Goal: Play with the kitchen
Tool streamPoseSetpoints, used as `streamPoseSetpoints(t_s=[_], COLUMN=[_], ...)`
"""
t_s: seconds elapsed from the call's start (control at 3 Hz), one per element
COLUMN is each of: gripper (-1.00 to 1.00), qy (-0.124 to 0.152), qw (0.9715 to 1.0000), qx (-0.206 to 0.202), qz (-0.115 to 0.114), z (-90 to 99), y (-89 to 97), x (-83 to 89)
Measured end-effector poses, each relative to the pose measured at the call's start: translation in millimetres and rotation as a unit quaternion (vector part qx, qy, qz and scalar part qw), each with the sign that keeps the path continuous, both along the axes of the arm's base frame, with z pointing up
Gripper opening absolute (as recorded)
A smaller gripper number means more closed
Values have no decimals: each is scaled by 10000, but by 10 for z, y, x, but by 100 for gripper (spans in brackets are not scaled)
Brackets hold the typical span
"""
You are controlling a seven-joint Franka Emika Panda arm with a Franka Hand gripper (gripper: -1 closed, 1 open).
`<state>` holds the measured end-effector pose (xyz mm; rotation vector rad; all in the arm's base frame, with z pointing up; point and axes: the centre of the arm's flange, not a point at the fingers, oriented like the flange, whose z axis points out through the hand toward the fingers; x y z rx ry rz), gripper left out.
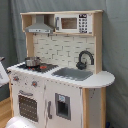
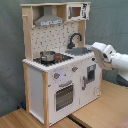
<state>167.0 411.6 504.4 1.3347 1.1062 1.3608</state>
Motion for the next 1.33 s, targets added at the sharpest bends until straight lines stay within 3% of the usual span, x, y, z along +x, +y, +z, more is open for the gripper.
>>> streamPoseSetpoints(t_s=[0.67,1.33], gripper=[100,100], qy=[172,451], qw=[9997,9984], qx=[99,183], qz=[-135,-303], z=[302,460], y=[36,197], x=[-392,-740])
